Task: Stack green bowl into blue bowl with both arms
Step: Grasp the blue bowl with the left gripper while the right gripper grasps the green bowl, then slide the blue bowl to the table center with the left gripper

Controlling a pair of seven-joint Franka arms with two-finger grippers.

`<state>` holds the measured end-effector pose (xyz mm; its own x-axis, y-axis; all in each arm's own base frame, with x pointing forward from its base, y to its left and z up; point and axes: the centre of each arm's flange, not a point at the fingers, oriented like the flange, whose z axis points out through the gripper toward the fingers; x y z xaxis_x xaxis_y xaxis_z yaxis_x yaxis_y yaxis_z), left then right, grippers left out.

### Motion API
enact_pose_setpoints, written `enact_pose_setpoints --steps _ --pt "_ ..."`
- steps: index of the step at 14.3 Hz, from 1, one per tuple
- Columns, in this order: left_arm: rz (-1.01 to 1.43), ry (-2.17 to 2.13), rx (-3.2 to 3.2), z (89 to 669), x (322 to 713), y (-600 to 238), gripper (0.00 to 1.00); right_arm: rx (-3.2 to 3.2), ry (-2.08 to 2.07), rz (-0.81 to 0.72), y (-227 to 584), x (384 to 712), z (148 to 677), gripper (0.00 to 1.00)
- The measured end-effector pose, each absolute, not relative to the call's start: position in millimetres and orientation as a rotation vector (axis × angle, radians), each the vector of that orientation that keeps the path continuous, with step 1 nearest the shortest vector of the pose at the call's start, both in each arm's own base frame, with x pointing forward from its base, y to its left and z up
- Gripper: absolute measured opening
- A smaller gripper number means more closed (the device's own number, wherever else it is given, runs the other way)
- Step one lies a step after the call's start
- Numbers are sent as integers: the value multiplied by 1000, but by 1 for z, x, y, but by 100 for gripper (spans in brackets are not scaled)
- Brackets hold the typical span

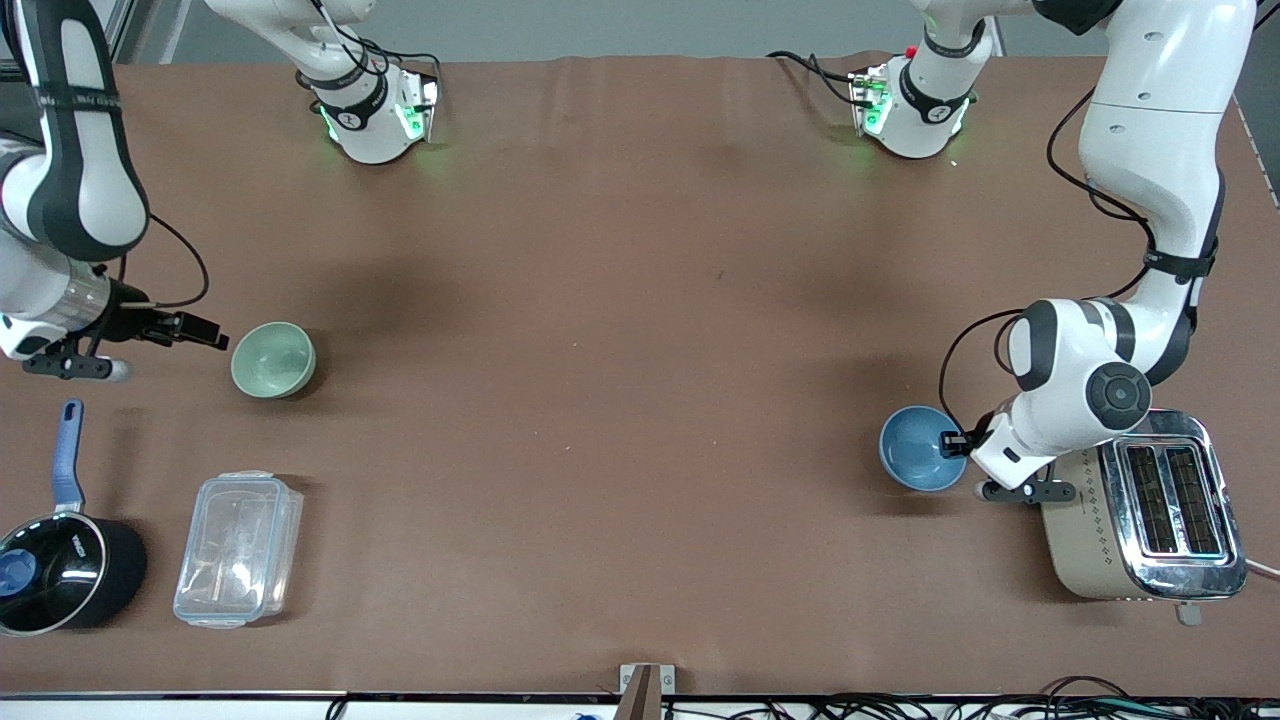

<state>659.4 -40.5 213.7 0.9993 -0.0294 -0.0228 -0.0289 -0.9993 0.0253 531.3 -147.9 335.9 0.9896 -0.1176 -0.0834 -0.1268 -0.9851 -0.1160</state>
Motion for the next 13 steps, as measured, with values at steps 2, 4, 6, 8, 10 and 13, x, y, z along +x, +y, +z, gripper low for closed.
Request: enact_pose_setpoints --steps 2,4,6,8,10,13 --pt "-34 -61 3108 214 659 -48 14 -3014 187 119 -157 534 309 100" --pt "-12 -84 3091 224 661 -65 5 -2979 195 142 -171 530 285 100" --pt "-11 -52 3058 229 658 -101 5 -2921 198 147 -188 522 263 100" --pt "-20 11 3011 237 648 -156 5 -2870 198 136 -200 516 242 100" --pt "-40 86 2967 248 631 -224 5 -2865 181 118 -209 513 226 99" --pt "-55 169 2941 265 590 -338 5 -2857 183 123 -210 512 211 96"
